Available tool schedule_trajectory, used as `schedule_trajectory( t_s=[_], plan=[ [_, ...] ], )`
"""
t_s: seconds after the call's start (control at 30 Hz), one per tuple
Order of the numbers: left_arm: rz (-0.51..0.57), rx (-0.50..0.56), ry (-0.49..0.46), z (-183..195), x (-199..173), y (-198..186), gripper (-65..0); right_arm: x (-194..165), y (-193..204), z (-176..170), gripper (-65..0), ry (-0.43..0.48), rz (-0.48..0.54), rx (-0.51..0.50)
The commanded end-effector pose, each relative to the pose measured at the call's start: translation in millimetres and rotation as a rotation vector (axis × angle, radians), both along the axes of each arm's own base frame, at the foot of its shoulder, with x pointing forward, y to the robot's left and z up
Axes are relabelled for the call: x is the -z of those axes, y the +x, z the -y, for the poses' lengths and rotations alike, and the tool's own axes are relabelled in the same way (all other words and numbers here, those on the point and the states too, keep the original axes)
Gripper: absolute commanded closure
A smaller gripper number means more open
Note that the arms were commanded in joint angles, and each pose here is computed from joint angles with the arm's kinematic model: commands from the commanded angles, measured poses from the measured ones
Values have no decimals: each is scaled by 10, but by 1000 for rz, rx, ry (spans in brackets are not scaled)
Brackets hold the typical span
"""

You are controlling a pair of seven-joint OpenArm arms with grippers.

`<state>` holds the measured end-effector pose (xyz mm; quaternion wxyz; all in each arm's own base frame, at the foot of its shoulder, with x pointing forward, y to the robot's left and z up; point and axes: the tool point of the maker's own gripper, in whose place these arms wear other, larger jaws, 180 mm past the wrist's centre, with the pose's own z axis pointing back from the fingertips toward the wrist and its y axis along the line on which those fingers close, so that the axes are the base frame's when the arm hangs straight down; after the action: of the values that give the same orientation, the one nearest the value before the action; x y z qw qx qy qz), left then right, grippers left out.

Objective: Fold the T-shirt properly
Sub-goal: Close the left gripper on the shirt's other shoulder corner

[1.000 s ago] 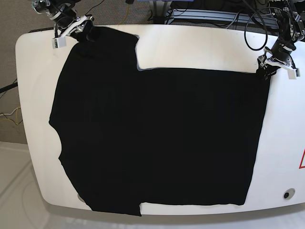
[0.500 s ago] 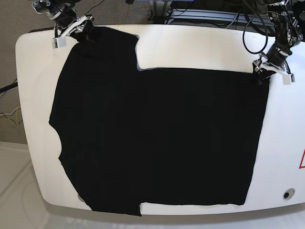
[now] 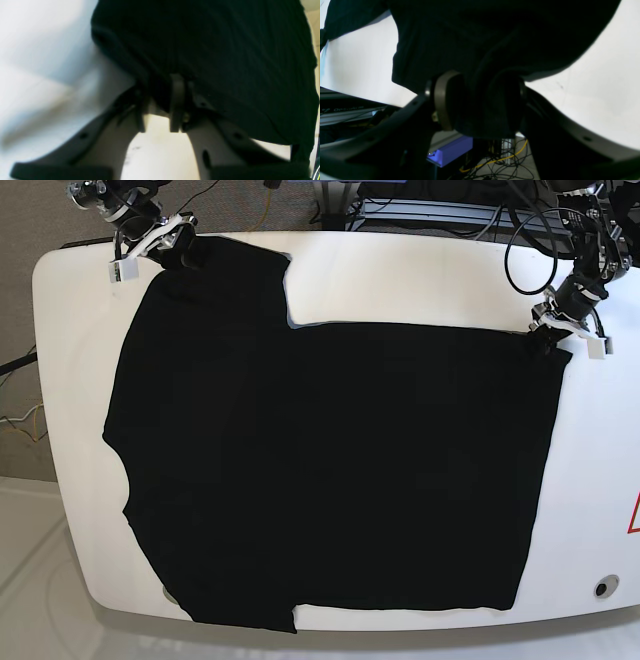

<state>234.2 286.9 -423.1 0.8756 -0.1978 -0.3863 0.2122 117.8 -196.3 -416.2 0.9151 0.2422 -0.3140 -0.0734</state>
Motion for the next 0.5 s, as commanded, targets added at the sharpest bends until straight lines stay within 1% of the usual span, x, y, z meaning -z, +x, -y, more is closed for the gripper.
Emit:
schedule_trajectory(
  t_s=[0.0,0.03,0.1,0.17,0.47],
  plan=[
    [-41,10,32,-51,41,-65,-65,-33,6,31,-299,-11,9,1],
    [-38,8,35,-58,36,-62,-56,-38,10,29,-299,-10,11,2],
    [2,-3,34,-70,-34,5,-17,-26,13,34,-303,-13,8,-1],
    [4,-1,34,-65,-37,9,-2,-27,21,34,-303,-14,10,-1],
    [22,14,12,-26,-71,23,0,-16,30,54,-310,-21,7,-3]
  ],
)
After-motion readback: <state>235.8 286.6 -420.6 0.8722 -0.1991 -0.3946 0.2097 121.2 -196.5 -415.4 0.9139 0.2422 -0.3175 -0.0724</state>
